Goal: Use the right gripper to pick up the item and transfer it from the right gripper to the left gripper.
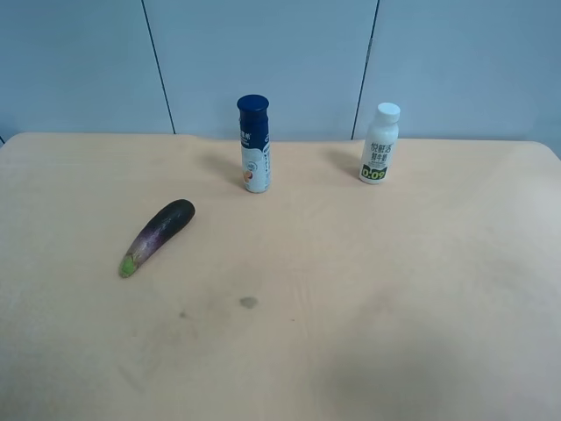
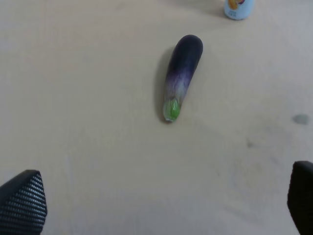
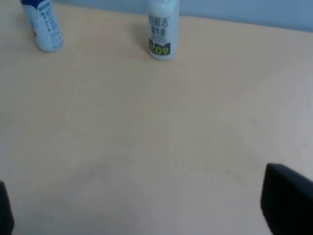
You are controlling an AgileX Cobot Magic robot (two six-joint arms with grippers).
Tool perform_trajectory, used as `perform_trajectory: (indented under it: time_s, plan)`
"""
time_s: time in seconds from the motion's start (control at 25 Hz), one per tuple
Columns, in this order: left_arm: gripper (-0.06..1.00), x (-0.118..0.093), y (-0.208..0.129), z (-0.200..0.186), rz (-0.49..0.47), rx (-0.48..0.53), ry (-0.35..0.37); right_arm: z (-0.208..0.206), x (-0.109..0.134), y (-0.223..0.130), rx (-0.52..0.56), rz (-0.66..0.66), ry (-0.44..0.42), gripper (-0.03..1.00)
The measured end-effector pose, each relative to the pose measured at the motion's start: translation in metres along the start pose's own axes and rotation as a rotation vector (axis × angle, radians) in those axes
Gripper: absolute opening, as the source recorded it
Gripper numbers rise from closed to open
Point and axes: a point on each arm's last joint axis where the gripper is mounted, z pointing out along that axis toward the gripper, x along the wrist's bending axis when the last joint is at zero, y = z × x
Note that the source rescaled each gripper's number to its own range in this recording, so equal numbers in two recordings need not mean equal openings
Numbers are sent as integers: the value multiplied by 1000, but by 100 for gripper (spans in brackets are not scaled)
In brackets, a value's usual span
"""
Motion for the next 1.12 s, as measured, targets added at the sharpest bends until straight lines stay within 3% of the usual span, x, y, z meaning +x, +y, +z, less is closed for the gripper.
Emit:
perform_trajectory:
  time_s: [0.44,0.8,1.12]
  plan:
    - [100,0,1,0,-3,-10,6,0,0,0,0,0,0,100]
    - [100,-2,1,-1,-113,-16,227,0,0,0,0,4,-8,100]
    - [100,-2,1,-1,-122,-16,245,1,1,0,3,39,-83,100]
